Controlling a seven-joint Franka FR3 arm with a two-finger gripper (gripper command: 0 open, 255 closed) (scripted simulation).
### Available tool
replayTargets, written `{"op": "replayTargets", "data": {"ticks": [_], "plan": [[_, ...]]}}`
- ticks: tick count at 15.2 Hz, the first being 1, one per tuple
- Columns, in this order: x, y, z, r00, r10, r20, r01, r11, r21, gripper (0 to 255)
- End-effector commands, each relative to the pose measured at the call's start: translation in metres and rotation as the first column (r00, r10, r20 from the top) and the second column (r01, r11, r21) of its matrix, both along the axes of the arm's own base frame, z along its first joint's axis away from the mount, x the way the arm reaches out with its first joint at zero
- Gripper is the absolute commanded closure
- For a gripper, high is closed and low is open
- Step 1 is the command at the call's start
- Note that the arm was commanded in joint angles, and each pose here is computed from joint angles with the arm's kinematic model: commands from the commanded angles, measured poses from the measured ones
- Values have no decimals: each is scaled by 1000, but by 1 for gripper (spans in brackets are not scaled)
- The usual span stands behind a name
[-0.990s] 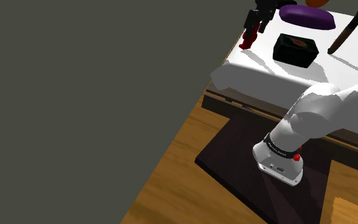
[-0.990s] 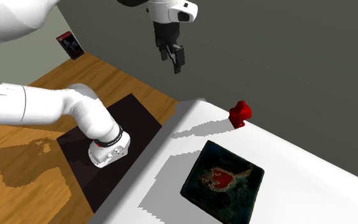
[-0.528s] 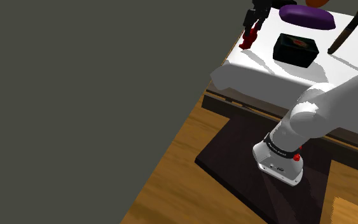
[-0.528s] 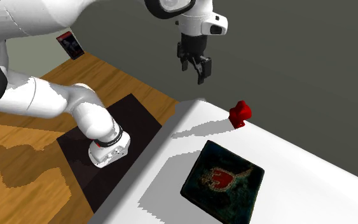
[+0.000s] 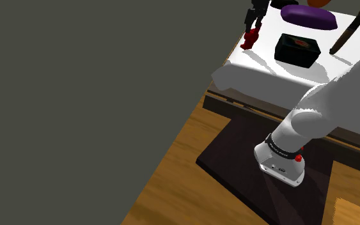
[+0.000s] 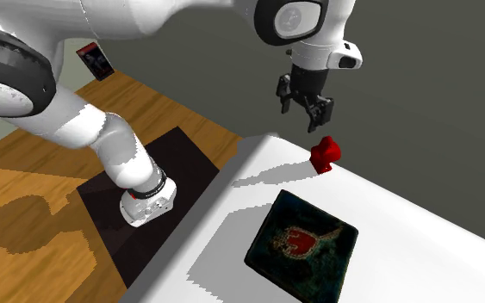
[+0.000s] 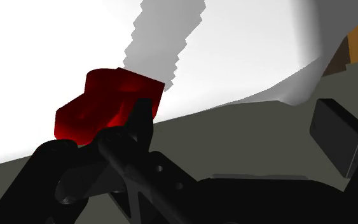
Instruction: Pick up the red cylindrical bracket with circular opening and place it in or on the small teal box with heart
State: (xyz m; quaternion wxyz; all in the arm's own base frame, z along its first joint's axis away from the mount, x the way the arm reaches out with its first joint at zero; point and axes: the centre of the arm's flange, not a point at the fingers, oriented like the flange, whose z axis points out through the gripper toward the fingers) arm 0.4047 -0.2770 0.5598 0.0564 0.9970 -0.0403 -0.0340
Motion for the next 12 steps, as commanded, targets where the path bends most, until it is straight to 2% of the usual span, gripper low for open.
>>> {"op": "replayTargets", "data": {"ticks": [1,7,12], "plan": [[11,-22,-5,1000,14,-9,-14,1000,-3,0],[49,-91,-20,998,49,-34,-49,999,-6,0],[50,-100,-42,998,52,-36,-53,999,-6,0]]}}
